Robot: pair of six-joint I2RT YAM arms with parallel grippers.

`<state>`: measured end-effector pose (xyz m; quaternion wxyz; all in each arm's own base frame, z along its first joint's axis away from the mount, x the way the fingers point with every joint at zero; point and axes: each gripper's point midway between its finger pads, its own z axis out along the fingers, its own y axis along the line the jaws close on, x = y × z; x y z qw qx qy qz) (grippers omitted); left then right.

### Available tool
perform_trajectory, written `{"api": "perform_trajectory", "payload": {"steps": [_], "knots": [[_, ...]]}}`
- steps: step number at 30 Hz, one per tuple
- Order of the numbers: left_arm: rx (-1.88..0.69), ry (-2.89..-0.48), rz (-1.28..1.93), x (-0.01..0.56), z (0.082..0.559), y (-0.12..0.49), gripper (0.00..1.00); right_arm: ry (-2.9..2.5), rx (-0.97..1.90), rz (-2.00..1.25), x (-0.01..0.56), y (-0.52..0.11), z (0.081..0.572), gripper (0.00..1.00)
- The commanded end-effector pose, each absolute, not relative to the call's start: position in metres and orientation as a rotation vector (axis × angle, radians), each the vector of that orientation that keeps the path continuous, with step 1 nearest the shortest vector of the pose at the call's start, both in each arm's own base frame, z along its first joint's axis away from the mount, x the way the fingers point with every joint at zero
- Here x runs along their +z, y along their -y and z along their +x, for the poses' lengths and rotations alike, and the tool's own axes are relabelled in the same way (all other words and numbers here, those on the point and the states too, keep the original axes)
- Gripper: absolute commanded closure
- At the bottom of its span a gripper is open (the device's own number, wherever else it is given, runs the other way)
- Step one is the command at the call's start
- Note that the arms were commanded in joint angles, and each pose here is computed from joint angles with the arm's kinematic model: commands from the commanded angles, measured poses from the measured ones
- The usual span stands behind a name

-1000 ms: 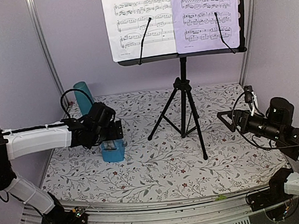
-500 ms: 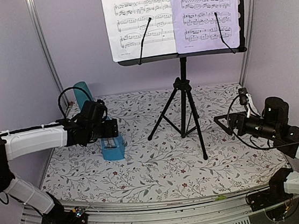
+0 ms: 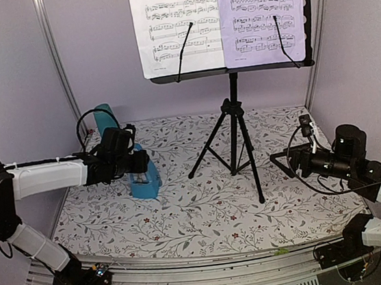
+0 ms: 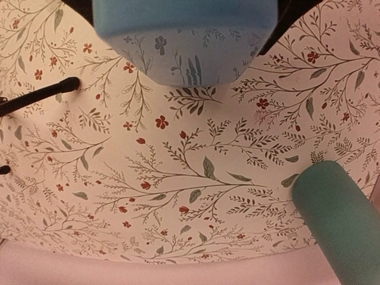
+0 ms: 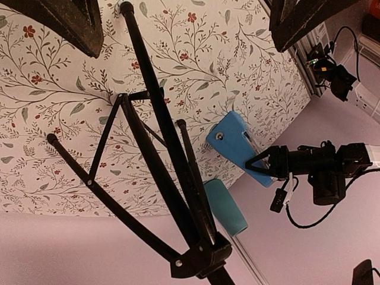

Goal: Set up the instrument practice props
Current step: Pick up the metronome from the center of the board.

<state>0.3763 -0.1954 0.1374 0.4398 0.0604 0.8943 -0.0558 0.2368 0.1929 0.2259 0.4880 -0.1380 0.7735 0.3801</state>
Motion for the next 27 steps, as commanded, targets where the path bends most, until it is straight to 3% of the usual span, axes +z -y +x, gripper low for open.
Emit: {"api": "perform_trajectory", "payload": {"steps": [1,8,16,27], "knots": [[-0.197,-2.233,0.254,0.133,0.370,0.203,0.62,-1.877,0.906,-0.421,0.230,-0.207,0.229,0.00],[-0.407,-2.150,0.365,0.171,0.346,0.224,0.78,-1.867,0.858,-0.508,0.232,-0.238,0.217,0.00],[-0.681,-1.981,0.571,0.218,0.290,0.260,0.88,-1.793,0.857,-0.612,0.233,-0.278,0.196,0.03],[-0.770,-1.638,0.826,0.312,0.209,0.327,0.98,-1.687,1.202,-0.626,0.259,-0.328,0.175,0.08]]}}
